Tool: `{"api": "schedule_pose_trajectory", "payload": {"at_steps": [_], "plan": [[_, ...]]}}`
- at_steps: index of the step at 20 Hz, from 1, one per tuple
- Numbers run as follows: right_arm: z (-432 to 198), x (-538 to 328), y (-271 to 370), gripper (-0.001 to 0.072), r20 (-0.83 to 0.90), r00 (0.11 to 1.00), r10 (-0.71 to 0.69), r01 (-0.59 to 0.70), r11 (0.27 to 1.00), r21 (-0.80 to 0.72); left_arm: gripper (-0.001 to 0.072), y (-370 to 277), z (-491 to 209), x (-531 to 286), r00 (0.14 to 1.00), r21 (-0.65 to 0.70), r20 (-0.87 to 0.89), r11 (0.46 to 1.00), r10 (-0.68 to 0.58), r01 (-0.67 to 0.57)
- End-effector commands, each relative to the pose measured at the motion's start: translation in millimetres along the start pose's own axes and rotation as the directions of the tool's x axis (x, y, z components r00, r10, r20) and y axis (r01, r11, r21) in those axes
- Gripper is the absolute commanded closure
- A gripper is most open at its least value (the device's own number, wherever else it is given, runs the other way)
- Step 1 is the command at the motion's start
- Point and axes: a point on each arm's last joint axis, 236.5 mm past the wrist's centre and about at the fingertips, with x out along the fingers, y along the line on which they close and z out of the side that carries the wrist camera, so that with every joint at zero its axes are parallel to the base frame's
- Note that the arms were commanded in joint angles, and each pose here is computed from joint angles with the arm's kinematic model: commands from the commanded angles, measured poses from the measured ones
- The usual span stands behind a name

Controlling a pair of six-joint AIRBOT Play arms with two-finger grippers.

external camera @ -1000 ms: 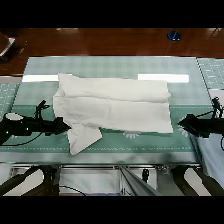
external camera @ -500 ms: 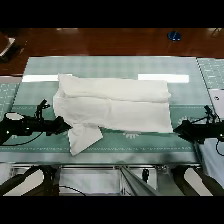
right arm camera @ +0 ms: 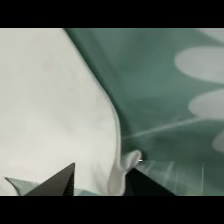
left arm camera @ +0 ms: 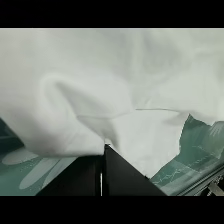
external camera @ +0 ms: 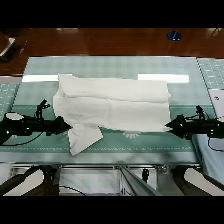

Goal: Fold the shirts.

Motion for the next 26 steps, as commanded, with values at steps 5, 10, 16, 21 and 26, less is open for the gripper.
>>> {"api": "schedule_pose_trajectory", "payload": {"at_steps": [5,10,16,21,26], "plan": [[17,8,55,0.069,0.038,0.997,0.071,-0.062,0.978,-0.201,0.0687,-3,7,-3,1.0,0.013,0.014,1.0,0.0,0.0],[55,-47,114,0.069,0.103,0.989,0.108,-0.064,0.929,-0.364,0.0687,-60,74,-53,0.986,0.154,0.147,0.986,-0.082,0.059],[106,-62,144,0.069,0.169,0.981,0.1,-0.021,0.909,-0.416,0.0687,-100,169,-87,0.953,0.18,0.287,0.982,-0.1,0.049],[148,-48,162,0.069,0.166,0.973,0.16,-0.087,0.922,-0.378,0.0688,-109,233,-67,0.958,0.121,0.263,0.989,-0.112,0.083],[173,-18,161,0.069,0.126,0.97,0.208,-0.162,0.939,-0.304,0.0687,-99,266,-24,0.972,0.083,0.211,0.992,-0.108,0.092]]}}
